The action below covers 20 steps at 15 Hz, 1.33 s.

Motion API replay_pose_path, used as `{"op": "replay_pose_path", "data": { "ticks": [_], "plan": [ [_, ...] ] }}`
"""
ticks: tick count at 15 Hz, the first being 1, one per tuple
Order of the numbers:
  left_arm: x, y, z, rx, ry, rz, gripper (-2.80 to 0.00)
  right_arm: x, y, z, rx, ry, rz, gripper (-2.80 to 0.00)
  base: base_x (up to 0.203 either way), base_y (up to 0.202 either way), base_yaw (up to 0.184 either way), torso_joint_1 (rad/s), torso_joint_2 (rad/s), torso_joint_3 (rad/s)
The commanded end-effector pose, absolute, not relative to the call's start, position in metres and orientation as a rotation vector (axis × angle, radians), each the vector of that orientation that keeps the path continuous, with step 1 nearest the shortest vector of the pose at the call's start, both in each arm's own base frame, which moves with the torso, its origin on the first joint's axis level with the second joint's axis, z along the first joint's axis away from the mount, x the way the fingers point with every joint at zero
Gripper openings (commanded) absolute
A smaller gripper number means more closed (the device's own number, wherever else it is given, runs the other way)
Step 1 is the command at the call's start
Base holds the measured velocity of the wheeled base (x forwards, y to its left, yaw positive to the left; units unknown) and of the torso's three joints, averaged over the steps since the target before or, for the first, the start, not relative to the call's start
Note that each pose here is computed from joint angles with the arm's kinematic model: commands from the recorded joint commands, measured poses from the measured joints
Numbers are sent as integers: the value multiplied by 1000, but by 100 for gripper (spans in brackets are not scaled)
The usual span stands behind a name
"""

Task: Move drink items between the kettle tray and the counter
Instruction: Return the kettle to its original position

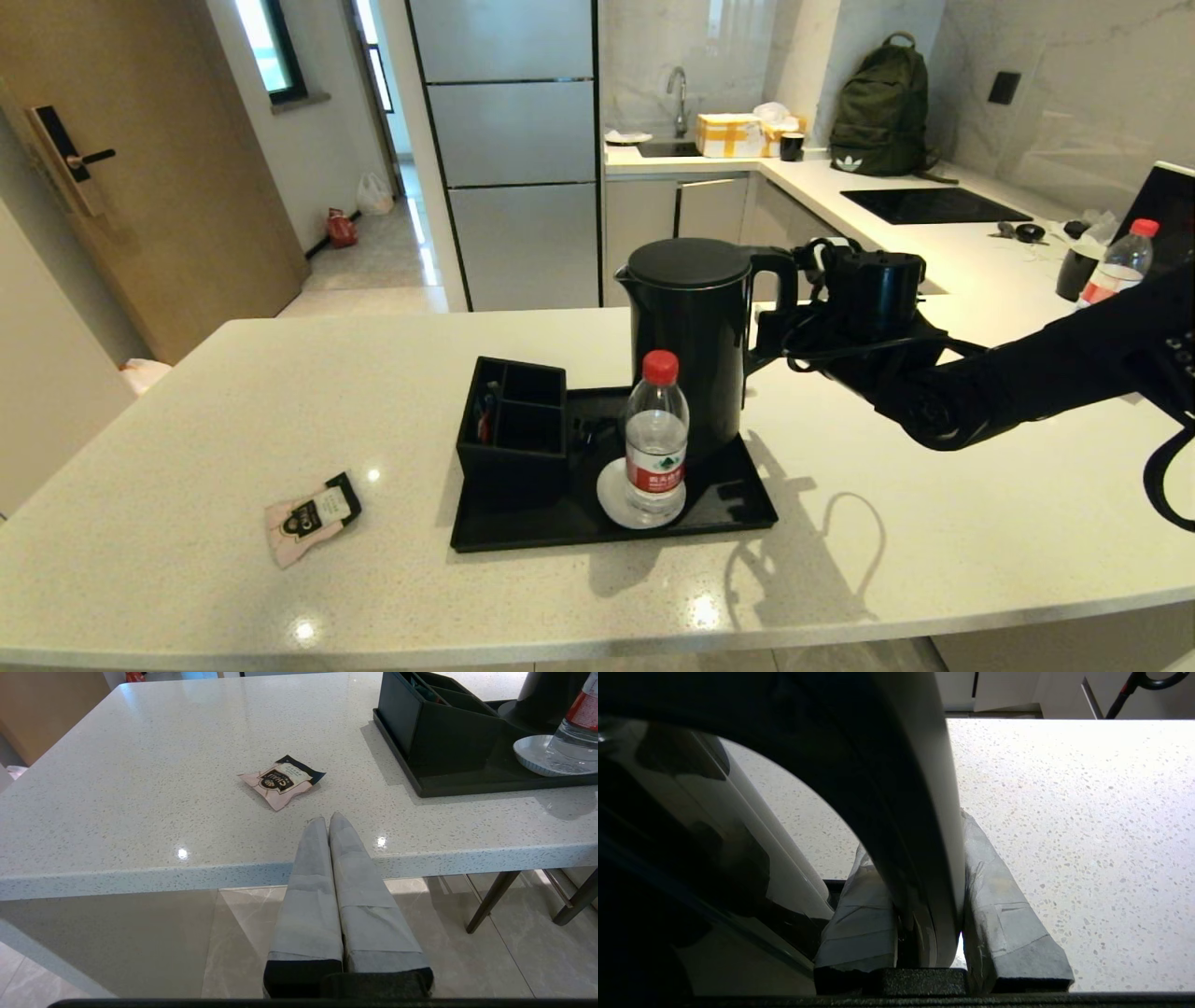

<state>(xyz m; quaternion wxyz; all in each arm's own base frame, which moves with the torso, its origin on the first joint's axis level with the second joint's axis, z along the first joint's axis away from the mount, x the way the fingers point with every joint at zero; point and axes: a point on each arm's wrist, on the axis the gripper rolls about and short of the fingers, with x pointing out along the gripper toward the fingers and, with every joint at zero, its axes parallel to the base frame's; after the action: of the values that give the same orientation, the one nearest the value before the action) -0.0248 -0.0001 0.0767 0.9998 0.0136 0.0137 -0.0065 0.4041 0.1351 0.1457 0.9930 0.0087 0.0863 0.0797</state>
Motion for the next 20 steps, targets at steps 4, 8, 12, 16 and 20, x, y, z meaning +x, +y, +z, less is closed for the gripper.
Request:
{"op": "replay_pose_path", "data": {
  "ticks": [4, 8, 12, 16, 20],
  "plan": [
    [-25, 0, 77, 28, 29, -12, -280, 408, 140, 137, 17, 184, 167, -280, 0, 0, 0, 0, 0, 0],
    [-25, 0, 77, 28, 29, -13, -280, 407, 148, 130, 15, 199, 183, -280, 0, 0, 0, 0, 0, 0],
    [-25, 0, 77, 28, 29, -11, -280, 401, 152, 135, 18, 195, 195, -280, 0, 0, 0, 0, 0, 0],
    [-25, 0, 77, 28, 29, -13, -280, 404, 152, 133, 18, 201, 194, -280, 0, 0, 0, 0, 0, 0],
    [-25, 0, 77, 28, 29, -12, -280, 407, 152, 124, 15, 217, 192, -280, 0, 0, 0, 0, 0, 0]
  ]
}}
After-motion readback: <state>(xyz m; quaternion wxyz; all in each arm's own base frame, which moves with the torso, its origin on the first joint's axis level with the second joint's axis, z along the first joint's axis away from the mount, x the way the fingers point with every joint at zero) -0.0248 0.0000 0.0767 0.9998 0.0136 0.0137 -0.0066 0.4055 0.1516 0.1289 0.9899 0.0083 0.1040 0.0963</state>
